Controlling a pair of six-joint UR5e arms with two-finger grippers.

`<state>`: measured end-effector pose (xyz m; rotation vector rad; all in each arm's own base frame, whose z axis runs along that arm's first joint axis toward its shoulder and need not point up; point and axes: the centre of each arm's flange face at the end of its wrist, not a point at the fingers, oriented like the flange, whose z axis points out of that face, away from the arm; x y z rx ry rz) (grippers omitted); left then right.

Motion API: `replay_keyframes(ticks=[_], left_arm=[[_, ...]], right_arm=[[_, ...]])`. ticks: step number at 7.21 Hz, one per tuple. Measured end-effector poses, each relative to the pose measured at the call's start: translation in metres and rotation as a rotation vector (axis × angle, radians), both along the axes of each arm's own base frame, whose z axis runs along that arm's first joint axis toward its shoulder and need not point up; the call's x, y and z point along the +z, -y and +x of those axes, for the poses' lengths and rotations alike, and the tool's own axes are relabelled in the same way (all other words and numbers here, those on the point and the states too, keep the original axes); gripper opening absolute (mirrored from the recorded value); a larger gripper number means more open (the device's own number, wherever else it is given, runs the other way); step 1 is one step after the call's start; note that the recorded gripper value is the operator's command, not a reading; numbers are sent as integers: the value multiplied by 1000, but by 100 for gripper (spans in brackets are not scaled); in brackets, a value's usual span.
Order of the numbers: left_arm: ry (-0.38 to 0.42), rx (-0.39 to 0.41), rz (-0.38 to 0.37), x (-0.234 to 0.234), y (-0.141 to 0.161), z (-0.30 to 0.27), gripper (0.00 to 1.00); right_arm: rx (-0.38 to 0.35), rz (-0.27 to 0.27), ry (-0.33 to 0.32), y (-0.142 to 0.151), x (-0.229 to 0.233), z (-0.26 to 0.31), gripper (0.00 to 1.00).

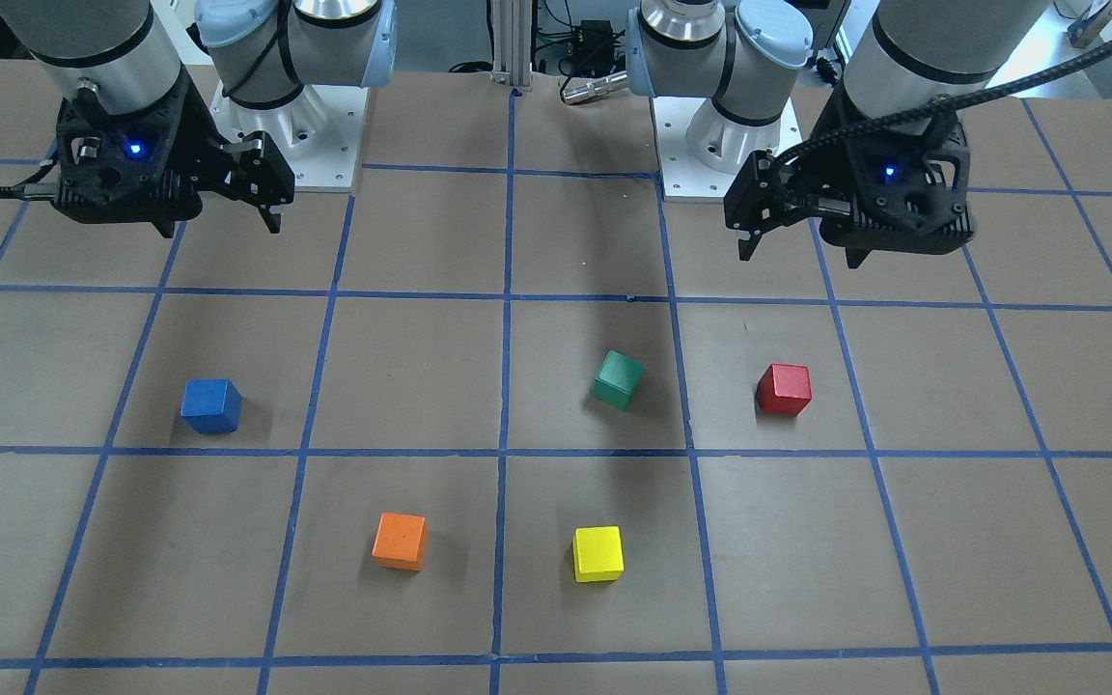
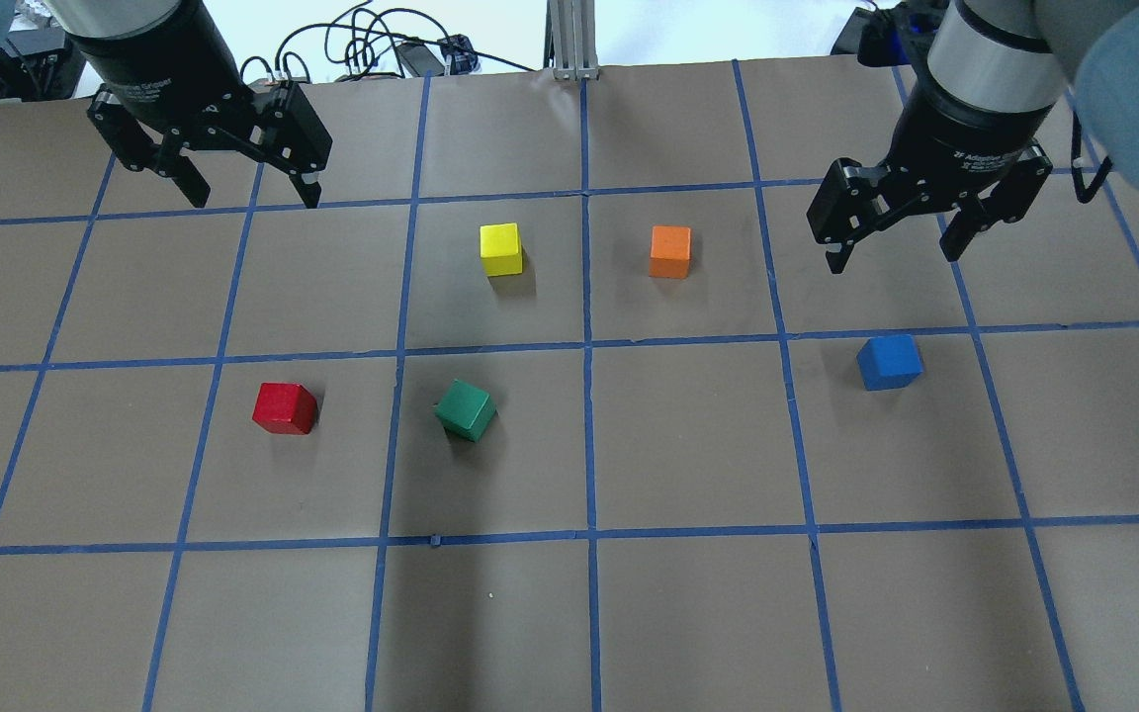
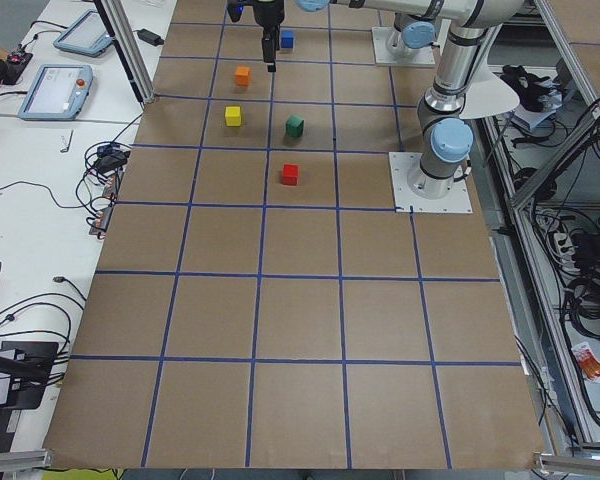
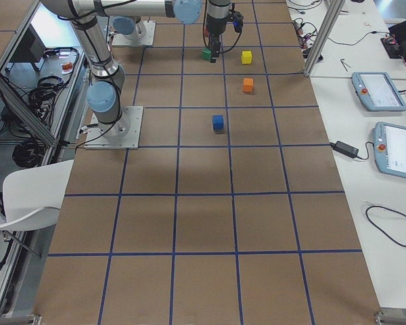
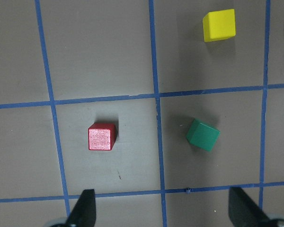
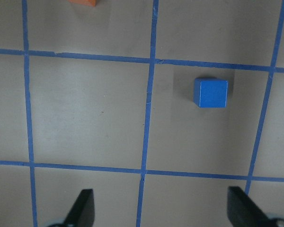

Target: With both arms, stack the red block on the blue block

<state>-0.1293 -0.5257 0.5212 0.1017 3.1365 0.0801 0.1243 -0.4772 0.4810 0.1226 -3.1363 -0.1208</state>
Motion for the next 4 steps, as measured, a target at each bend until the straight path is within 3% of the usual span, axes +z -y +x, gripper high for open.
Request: replay_keyframes(ticks=[4], left_arm=[[0,-3,6,-3,-3,-1,100]], right_arm=[[1,6,4,1,-3,1,100]])
